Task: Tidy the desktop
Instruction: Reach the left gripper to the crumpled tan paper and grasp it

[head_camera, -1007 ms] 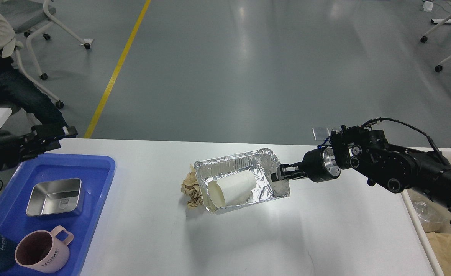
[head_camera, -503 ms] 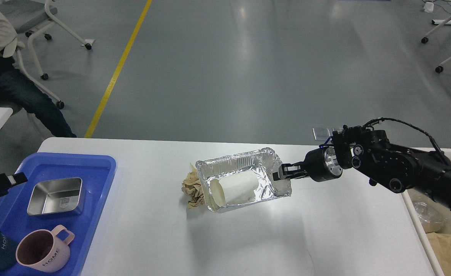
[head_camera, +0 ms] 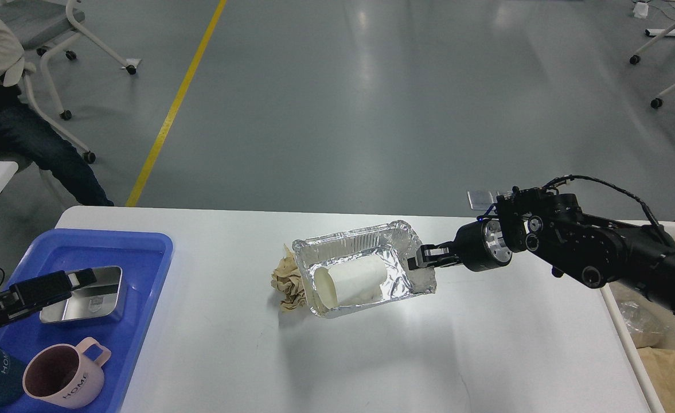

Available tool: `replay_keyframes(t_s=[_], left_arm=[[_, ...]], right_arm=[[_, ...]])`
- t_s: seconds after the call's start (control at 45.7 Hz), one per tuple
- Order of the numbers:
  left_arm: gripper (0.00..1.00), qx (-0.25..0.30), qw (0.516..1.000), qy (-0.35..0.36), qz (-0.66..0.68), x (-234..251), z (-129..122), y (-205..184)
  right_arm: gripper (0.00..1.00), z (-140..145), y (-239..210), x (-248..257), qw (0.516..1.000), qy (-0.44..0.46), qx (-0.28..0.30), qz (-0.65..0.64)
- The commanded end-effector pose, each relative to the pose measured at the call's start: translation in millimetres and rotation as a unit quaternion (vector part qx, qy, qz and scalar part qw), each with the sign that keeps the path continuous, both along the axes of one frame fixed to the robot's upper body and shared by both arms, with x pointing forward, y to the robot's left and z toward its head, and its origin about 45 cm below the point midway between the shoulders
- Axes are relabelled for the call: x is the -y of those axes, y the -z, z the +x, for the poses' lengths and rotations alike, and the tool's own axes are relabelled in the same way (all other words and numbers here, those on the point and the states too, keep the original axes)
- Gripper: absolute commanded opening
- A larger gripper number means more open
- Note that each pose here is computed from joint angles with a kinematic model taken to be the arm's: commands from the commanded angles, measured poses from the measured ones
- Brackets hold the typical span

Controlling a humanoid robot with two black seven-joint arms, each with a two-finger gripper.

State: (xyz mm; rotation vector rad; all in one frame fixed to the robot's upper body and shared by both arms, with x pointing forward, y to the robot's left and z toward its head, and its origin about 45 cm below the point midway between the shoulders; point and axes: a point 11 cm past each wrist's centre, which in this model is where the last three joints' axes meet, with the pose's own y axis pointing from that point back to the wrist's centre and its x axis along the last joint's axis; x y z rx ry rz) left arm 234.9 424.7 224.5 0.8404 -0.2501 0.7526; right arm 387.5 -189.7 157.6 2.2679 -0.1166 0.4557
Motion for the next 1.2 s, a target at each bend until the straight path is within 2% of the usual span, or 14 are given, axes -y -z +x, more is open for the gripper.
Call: replay_keyframes(t_s=[0.0,0.197,0.394,0.701,0.963,1.182], left_arm=[[0.83,0.006,1.000,0.015,-0.011,11,17,6],[0.90,-0.011,0.998,0.040,-0.041,41,50,44],[0.96,-0.026,0.996,0.070,-0.053,73,70,73],[0.96,-0.022,0.993,0.118,-0.016,117,116,107],[0.96,-0.019,0.984,0.177,0.023,169,126,142],[0.96,-0.005,0.980,0.194,0.038,193,140,146]], right_arm=[[0.00,0,0,-1,1.000,-0.001,0.000,0.000],[0.00,0,0,0,1.000,0.001,0.001,0.000],[0.00,0,0,4,1.000,0.003,0.001,-0.002],[0.00,0,0,1,1.000,0.002,0.001,0.000],[0.00,1,0,3,1.000,0.004,0.003,0.000],[0.00,0,0,0,1.000,0.002,0.003,0.001]])
